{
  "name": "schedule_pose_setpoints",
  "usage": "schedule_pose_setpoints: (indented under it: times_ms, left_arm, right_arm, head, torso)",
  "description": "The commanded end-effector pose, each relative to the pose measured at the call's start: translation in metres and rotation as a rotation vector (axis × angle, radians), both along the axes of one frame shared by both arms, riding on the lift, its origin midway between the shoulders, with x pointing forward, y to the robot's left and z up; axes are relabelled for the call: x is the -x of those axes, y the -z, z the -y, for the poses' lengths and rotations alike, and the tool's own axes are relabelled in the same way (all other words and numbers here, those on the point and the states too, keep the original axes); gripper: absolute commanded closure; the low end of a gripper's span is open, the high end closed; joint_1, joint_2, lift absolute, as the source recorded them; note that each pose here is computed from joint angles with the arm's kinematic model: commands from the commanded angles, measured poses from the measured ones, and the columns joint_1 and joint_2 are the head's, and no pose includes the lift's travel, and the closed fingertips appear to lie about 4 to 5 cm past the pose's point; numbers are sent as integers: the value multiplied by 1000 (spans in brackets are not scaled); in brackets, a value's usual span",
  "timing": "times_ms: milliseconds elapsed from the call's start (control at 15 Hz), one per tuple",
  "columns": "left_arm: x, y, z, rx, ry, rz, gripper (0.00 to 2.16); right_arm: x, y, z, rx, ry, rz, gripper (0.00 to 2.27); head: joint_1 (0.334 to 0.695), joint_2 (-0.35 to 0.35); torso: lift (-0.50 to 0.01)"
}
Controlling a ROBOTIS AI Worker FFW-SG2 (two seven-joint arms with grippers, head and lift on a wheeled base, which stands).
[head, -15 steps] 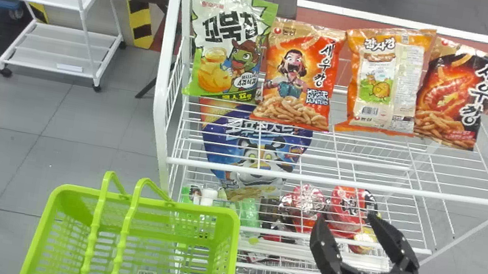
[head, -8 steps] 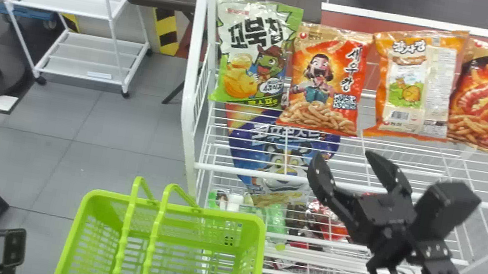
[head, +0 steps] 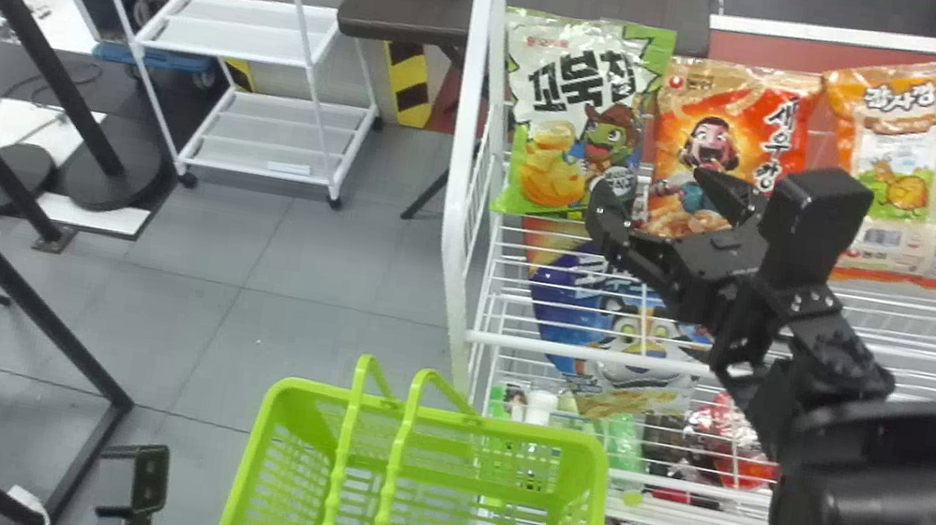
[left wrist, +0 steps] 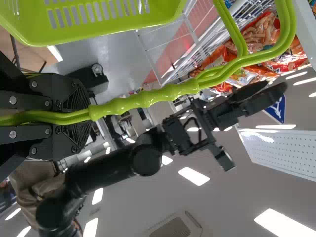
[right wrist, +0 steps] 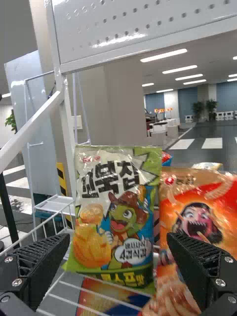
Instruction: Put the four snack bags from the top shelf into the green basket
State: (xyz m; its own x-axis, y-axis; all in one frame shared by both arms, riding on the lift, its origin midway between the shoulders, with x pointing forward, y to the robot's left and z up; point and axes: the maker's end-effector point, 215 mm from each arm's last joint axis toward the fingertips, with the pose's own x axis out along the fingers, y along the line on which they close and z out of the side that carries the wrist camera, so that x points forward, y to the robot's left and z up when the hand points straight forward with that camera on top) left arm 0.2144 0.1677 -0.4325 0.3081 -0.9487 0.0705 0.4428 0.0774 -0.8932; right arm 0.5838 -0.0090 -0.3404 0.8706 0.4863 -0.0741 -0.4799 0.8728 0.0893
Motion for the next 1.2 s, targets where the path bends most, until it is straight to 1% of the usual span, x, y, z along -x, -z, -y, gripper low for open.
schedule_pose_setpoints:
  times_ms: [0, 133, 200, 400, 600, 733, 933, 1000, 1067, 1133]
  left_arm:
    - [-2, -2, 1, 10, 7, 8, 2148]
    - [-10, -2, 6, 18, 24, 4, 2148]
    - [-13, -1, 8, 18, 34, 5, 2148]
    - [-12, 0, 6, 18, 32, 1, 2148]
    - [-12, -1, 6, 20, 33, 3, 2148]
    - [-12, -1, 6, 20, 33, 2, 2148]
    - [-10, -1, 4, 20, 34, -2, 2148]
    - [-10, -1, 3, 18, 33, -2, 2148]
    - [-10, -2, 3, 18, 32, 1, 2148]
    - [-11, -2, 3, 18, 33, 2, 2148]
  right_arm:
    - [-25, 3, -21, 39, -37, -3, 80]
    - [-46, 4, -18, 65, -22, 3, 80]
    - [-57, 5, -16, 61, -19, -4, 80]
    - [-71, 15, -32, 45, -71, -36, 80]
    - [-80, 27, -31, 33, -109, -67, 80]
    - [-85, 33, -31, 55, -125, -77, 107]
    - [-94, 29, -29, 47, -169, -84, 488]
    - [-94, 26, -31, 48, -191, -81, 792]
    - [-93, 26, -33, 50, -200, -84, 1197]
    - [-92, 28, -32, 53, -200, -89, 1700]
  head:
    - [695, 219]
    - [695, 233]
    - [695, 231]
    - [695, 218]
    - [695, 230]
    - [695, 230]
    - [695, 225]
    - [695, 223]
    - [695, 224]
    - [695, 226]
  torso:
    - [0]
    - [0]
    - [0]
    - [0]
    - [0]
    - [0]
    - [0]
    - [0]
    - [0]
    - [0]
